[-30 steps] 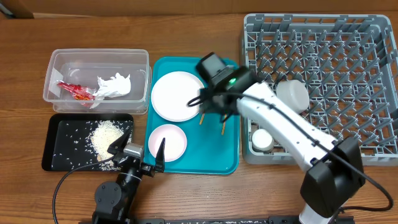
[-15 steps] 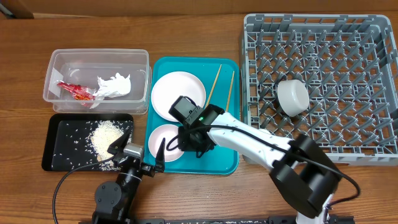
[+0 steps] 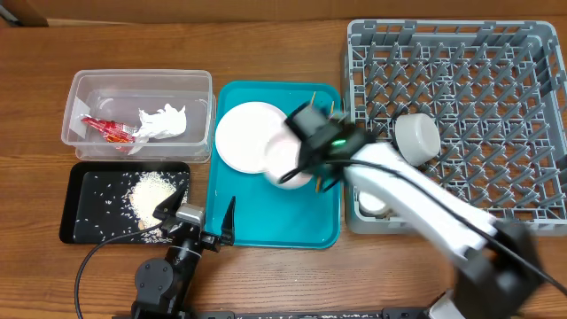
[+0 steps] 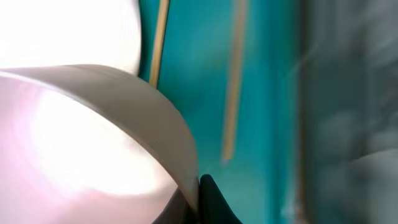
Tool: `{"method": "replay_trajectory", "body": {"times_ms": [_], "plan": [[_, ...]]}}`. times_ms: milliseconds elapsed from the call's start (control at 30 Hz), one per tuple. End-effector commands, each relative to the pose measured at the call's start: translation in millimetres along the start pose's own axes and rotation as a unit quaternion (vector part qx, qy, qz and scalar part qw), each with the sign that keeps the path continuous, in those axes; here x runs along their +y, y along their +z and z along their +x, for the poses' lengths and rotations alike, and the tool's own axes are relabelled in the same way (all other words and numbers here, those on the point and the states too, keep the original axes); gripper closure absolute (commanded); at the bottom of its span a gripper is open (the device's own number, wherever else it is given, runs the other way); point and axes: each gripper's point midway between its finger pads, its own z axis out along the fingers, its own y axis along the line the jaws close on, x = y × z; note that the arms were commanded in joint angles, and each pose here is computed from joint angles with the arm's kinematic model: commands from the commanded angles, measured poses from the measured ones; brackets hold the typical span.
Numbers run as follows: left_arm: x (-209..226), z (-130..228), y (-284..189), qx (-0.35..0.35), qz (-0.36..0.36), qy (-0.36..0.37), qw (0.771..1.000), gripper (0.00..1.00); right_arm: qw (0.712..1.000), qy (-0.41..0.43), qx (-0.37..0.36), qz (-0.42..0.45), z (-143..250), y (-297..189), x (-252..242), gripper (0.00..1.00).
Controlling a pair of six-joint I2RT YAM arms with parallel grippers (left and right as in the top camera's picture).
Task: Sort waste into correct bins and load items into the dishwasher
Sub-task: 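Move the right gripper back to the pink bowl and grasp it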
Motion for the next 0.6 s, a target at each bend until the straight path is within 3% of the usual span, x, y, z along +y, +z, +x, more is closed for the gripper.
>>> {"method": "replay_trajectory", "body": {"times_ms": [0, 33, 67, 233, 567], "plan": [[1, 1, 0, 0.001, -0.002, 0.0, 1.0, 0.0, 0.974, 0.036, -0.203, 0.093, -90, -79, -69, 0.96], [1, 1, 0, 0.001, -0.002, 0.0, 1.0, 0.0, 0.963, 0.042, -0.235, 0.128, -103, -92, -91, 0.96], [1, 1, 0, 0.001, -0.002, 0.0, 1.0, 0.0, 0.934, 0.063, -0.286, 0.207, -123, -118, -136, 0.96], [1, 1, 0, 0.001, -0.002, 0.0, 1.0, 0.0, 0.849, 0.106, -0.327, 0.401, -136, -163, -233, 0.96], [1, 1, 0, 0.001, -0.002, 0.0, 1.0, 0.0, 0.8, 0.184, -0.26, 0.508, -129, -159, -335, 0.96]]}}
